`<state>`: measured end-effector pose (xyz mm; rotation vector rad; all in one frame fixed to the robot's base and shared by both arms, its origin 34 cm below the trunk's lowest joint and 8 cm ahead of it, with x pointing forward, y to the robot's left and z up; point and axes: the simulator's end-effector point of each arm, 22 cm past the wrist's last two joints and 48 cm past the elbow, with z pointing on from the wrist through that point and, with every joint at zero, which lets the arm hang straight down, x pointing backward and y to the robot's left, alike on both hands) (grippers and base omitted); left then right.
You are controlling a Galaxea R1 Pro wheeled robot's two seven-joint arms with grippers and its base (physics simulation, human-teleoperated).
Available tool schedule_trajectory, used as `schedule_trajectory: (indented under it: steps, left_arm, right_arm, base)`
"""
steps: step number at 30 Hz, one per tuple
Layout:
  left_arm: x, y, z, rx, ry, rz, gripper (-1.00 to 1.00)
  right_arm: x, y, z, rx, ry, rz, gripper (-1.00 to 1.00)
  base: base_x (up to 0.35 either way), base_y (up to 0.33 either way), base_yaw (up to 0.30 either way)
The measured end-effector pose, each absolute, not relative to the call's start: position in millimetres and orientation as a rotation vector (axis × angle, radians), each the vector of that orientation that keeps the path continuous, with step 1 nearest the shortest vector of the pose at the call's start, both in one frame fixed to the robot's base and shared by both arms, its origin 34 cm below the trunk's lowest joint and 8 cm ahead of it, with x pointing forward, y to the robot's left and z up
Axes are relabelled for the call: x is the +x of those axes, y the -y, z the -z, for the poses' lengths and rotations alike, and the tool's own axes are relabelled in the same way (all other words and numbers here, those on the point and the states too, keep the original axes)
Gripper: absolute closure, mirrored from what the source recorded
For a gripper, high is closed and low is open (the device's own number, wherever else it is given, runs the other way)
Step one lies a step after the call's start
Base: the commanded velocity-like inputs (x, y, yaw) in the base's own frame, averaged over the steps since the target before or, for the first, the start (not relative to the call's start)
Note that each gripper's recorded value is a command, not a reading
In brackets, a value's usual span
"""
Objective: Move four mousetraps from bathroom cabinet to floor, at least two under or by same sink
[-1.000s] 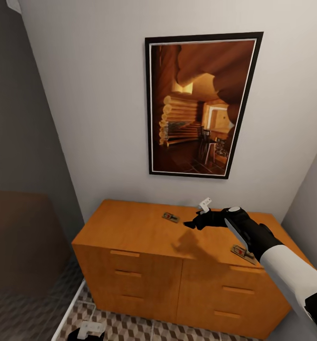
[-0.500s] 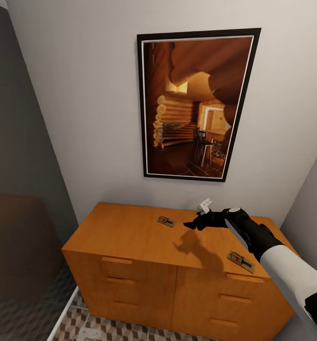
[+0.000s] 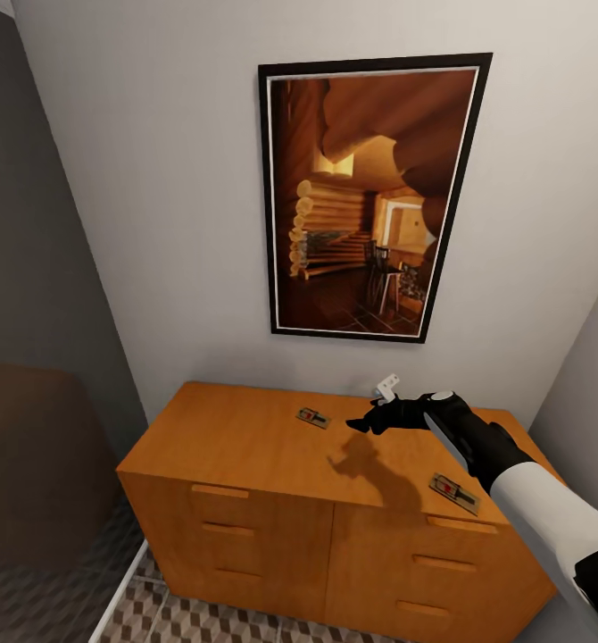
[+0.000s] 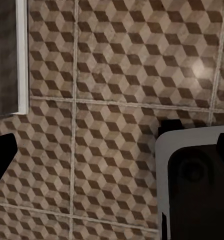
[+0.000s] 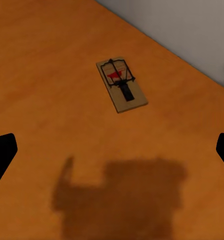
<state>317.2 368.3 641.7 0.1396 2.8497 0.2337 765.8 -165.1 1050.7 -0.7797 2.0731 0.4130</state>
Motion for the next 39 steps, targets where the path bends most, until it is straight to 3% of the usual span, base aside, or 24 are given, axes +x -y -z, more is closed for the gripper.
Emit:
schedule_trajectory:
  steps: [19,39]
  left_arm:
    - [300.4,-373.7,-640.5,0.15,-2.83,-0.239,-1.0]
    - [299.6,-372.9,-640.0,0.151,-2.833,-0.238,-1.0]
  right_arm:
    - [764.6,166.9,-1043.0,-0.772,-2.089,-0.413,-1.0]
    - [762.8,163.4,-1035.2,-0.767,-2.102,-0.427,-1.0]
  base:
    - [0.21,0.0,0.0]
    - [0.016,0.0,0.0]
